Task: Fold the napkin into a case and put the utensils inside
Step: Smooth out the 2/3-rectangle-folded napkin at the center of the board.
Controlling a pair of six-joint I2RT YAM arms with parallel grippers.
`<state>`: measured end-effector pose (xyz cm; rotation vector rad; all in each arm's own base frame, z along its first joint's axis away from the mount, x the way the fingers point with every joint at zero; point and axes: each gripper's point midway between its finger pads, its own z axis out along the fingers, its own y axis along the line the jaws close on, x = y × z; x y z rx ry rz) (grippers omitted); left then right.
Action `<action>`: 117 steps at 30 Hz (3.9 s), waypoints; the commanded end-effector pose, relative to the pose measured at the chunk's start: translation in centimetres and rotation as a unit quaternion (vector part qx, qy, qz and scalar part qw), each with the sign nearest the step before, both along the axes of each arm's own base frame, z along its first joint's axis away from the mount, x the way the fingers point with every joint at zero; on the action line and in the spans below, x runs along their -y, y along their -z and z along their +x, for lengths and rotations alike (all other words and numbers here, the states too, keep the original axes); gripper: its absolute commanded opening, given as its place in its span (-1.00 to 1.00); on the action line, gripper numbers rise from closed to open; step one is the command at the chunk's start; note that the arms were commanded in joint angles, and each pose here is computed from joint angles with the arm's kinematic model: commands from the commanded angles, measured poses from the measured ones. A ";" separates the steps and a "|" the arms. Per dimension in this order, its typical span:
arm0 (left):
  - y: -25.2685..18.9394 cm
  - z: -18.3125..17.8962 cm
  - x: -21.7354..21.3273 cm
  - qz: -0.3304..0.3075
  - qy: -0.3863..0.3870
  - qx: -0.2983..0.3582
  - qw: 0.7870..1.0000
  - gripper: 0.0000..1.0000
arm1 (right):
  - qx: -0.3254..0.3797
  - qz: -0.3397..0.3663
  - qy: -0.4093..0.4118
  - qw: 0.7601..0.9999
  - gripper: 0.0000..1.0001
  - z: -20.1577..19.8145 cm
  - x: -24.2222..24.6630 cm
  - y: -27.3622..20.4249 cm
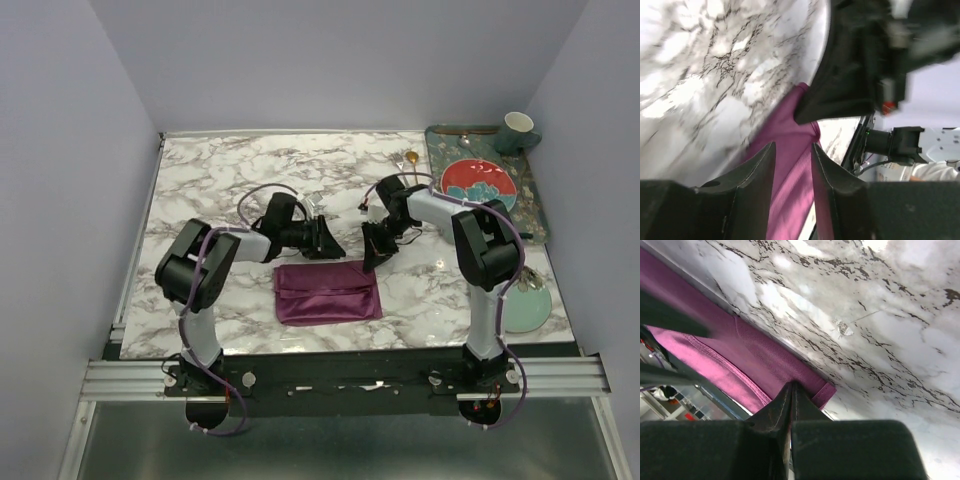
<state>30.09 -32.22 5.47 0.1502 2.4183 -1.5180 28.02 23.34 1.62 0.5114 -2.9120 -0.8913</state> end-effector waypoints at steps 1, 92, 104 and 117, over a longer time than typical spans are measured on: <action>-2.9 -2.8 -4.3 0.013 0.047 0.035 0.998 -0.13 | 0.015 -0.082 0.003 0.996 -0.80 -0.2 2.4 2.9; -2.4 3.7 1.9 -0.028 0.026 0.014 0.999 -1.00 | 0.077 -0.070 0.037 0.994 -0.81 5.4 2.3 0.6; 0.7 3.8 3.0 -0.039 0.009 -0.029 0.999 -1.00 | 0.071 -0.043 0.033 0.996 -0.80 4.3 1.8 -0.1; 2.6 4.4 4.3 -0.011 -0.004 -0.049 0.999 -1.00 | 0.086 -0.032 0.027 0.995 -0.79 4.5 1.6 -0.8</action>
